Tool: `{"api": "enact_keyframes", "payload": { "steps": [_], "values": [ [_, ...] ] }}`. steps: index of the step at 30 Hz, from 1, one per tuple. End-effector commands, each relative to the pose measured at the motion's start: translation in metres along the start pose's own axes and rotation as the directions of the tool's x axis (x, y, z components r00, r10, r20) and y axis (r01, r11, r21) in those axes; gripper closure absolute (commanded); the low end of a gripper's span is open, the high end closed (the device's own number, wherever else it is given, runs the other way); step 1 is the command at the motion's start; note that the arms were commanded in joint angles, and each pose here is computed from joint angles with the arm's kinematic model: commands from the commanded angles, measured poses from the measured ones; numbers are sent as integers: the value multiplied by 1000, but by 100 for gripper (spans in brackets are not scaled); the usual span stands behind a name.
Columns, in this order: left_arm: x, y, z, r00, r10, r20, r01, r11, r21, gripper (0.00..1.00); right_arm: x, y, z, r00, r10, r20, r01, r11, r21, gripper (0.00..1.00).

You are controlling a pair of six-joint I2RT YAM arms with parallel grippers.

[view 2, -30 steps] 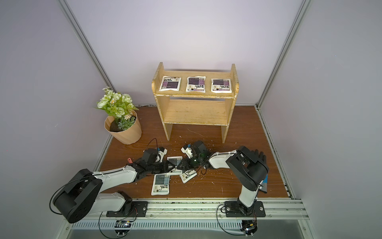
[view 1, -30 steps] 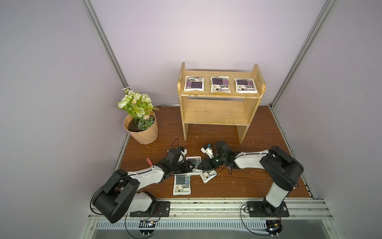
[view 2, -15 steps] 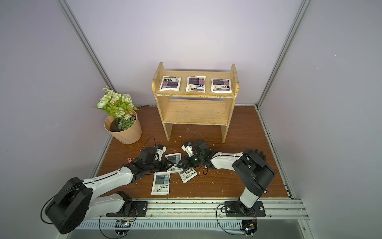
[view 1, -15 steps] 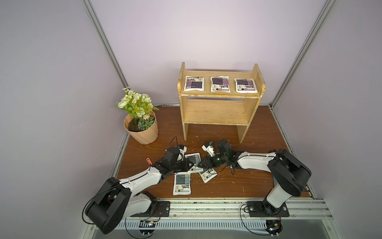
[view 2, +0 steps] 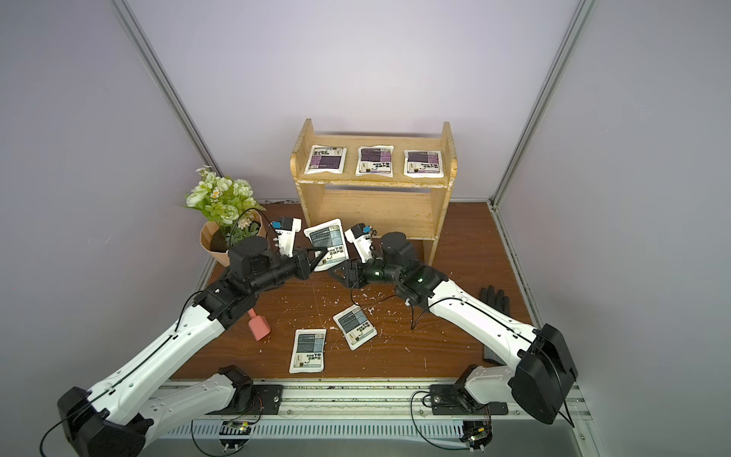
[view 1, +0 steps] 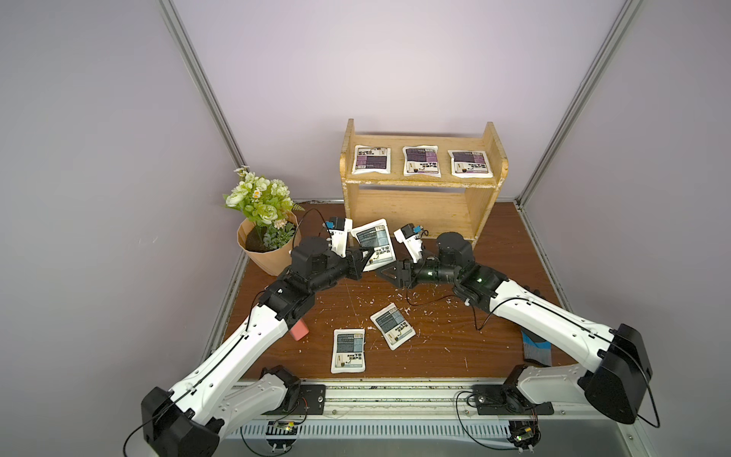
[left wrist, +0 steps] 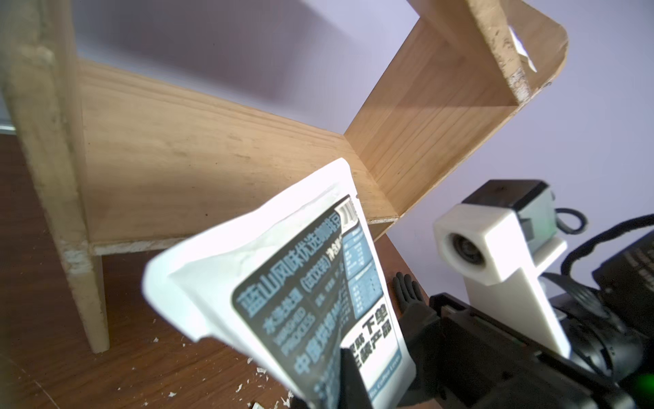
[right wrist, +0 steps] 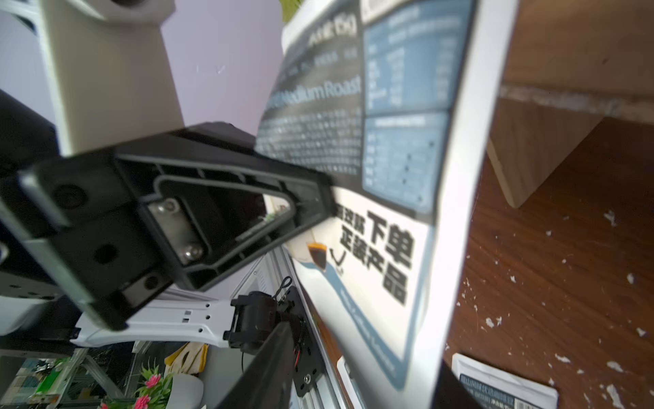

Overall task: Place the bagged coffee beans on the shelf by color
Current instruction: Pick up the bagged coffee beans at the center of the board.

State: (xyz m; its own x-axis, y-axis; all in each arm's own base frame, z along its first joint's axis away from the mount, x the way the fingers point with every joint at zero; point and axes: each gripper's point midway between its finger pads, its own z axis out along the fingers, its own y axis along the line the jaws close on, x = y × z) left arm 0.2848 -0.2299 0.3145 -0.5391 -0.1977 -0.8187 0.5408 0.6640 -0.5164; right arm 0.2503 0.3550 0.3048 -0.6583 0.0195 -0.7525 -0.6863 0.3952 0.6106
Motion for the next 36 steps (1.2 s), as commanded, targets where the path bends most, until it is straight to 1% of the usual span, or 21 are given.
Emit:
{"api": "enact_keyframes", "payload": {
  "steps": [1, 4, 6, 9, 11, 15, 18, 19, 24, 26, 29, 34, 36],
  "values": [
    [25, 9, 12, 996, 44, -77, -43, 999, 14, 100, -24, 2, -9, 994, -46, 104, 41, 998, 47, 48],
    [29, 10, 19, 996, 39, -79, -36, 999, 34, 100, -37, -2, -20, 980, -48, 195, 32, 996, 84, 49],
    [28, 8, 20, 996, 37, -86, -33, 998, 46, 100, -40, -2, -25, 974, -46, 223, 27, 996, 84, 49],
    [25, 4, 17, 996, 63, -69, -59, 996, 65, 100, -35, 1, -23, 978, -57, 203, 48, 998, 52, 49],
    [18, 2, 14, 996, 55, -64, -51, 996, 67, 100, -34, -3, -20, 980, -50, 195, 40, 998, 53, 50],
    [19, -9, 9, 993, 84, -78, -73, 988, 138, 99, -41, -4, -23, 971, -50, 233, 41, 998, 44, 52],
    [21, -10, 9, 991, 90, -104, -72, 984, 161, 99, -49, -3, -27, 957, -1, 290, 0, 1000, 4, 57],
    [20, -10, 8, 991, 88, -103, -70, 983, 169, 99, -46, 1, -26, 960, 9, 281, 0, 1000, -30, 60],
    [10, -3, 9, 996, 61, -71, -48, 985, 163, 99, -43, 6, -22, 956, 57, 288, -27, 994, -106, 81],
    [4, -1, 10, 998, 40, -46, -32, 985, 169, 99, -43, 7, -22, 955, 56, 290, -23, 993, -116, 83],
    [-2, 0, 12, 1000, 23, -16, -19, 983, 185, 99, -44, 9, -23, 956, 58, 289, -22, 992, -126, 81],
    [-2, 0, 17, 1000, 6, -12, -3, 980, 200, 99, -44, 10, -21, 957, 61, 283, -23, 991, -133, 69],
    [-4, 2, 19, 1000, -1, -8, 2, 981, 192, 99, -44, 9, -19, 958, 57, 282, -21, 992, -127, 69]
  ]
}}
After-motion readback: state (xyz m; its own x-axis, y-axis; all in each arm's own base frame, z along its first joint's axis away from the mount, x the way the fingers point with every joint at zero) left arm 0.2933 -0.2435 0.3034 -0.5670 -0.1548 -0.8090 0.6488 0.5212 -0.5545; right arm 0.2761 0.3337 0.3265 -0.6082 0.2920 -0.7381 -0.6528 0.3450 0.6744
